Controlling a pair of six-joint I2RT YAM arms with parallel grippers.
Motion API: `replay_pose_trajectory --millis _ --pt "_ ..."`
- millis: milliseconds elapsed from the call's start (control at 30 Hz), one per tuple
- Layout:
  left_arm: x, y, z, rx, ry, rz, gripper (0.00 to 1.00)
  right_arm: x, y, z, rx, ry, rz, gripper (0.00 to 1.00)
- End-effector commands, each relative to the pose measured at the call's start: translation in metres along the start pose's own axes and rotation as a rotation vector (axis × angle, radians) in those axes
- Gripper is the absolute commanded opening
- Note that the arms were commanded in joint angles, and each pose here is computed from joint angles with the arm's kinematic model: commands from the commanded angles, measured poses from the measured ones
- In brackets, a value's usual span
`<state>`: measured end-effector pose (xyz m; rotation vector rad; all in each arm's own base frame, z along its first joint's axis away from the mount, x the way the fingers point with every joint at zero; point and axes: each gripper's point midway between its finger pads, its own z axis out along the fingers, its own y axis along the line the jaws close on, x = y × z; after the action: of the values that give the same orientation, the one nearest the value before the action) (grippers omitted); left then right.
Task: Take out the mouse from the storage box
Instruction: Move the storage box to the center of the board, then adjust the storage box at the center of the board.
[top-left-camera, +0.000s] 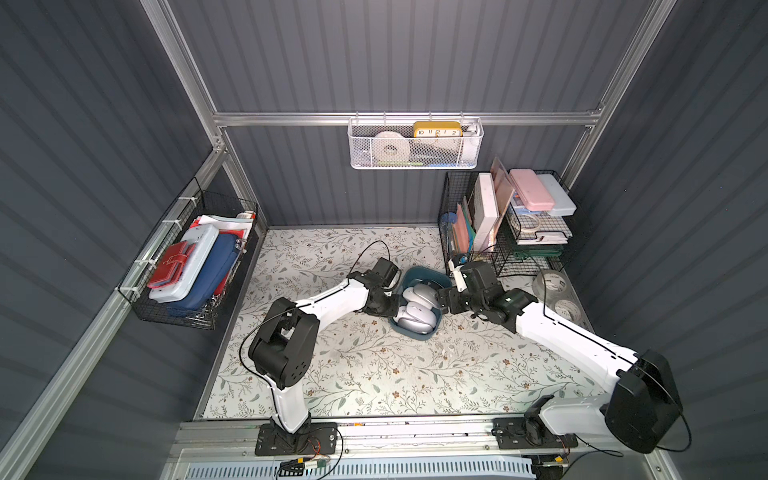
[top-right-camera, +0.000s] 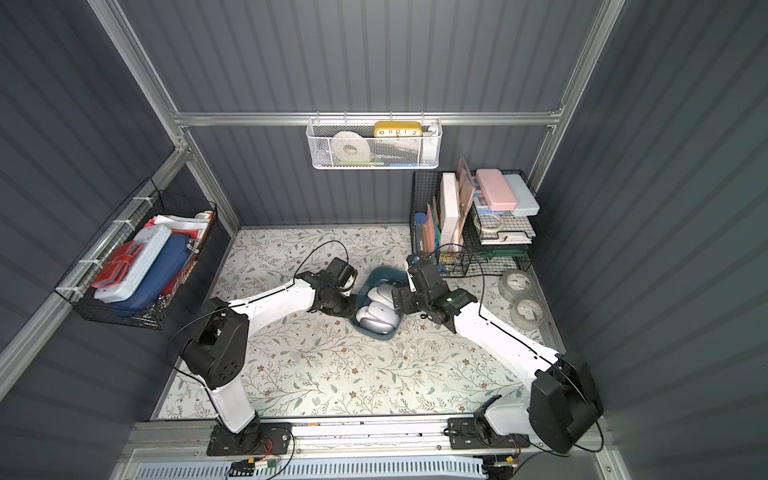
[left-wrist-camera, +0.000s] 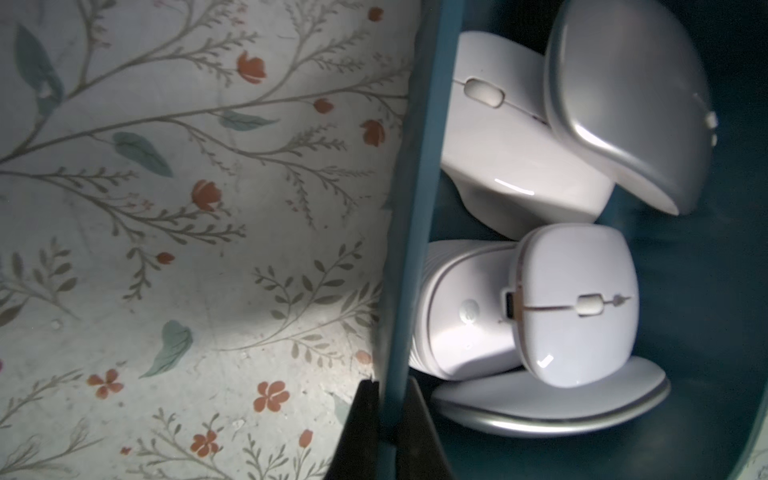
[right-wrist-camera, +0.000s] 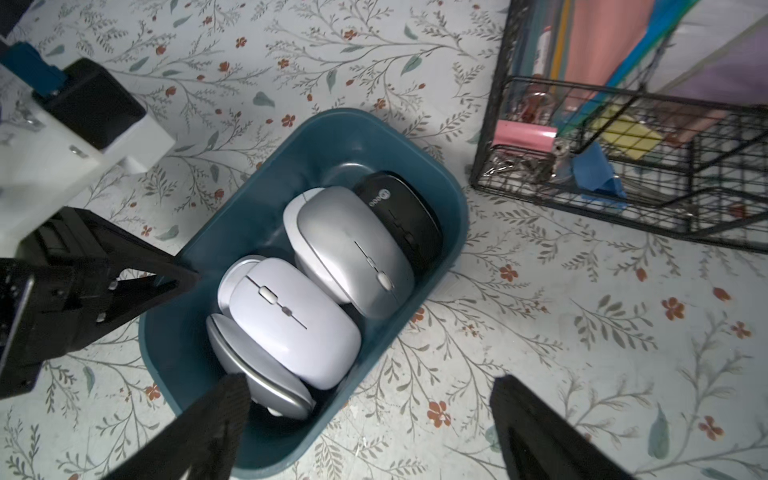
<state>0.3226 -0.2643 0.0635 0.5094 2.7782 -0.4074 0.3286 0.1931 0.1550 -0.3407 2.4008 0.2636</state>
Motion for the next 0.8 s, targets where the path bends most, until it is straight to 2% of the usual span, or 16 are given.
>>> replay_pose_trajectory --millis 0,167,300,433,600,767 --pt "0.003 0.0 -0.013 -0.002 -0.002 0.103 0.13 0.009 0.003 0.007 -0.003 0.075 -0.047 0.96" --pt "0.0 -0.004 -0.015 0.016 -0.021 0.105 0.33 0.015 0.008 0.022 -0.022 0.115 -0.072 0.97" --pt "-0.003 -0.006 -0.027 0.026 -0.066 0.058 0.41 0.018 0.014 0.034 -0.045 0.151 -0.094 0.97" --pt "0.0 -0.018 -0.038 0.105 -0.1 -0.033 0.49 0.019 0.016 0.045 -0.048 0.183 -0.128 0.96" --pt "0.02 -0.01 -0.026 0.09 -0.061 -0.18 0.49 0.016 0.016 0.055 -0.041 0.205 -0.169 0.96" --pt "0.028 -0.011 -0.017 0.109 -0.054 -0.237 0.48 0.015 0.017 0.064 -0.066 0.224 -0.194 0.96"
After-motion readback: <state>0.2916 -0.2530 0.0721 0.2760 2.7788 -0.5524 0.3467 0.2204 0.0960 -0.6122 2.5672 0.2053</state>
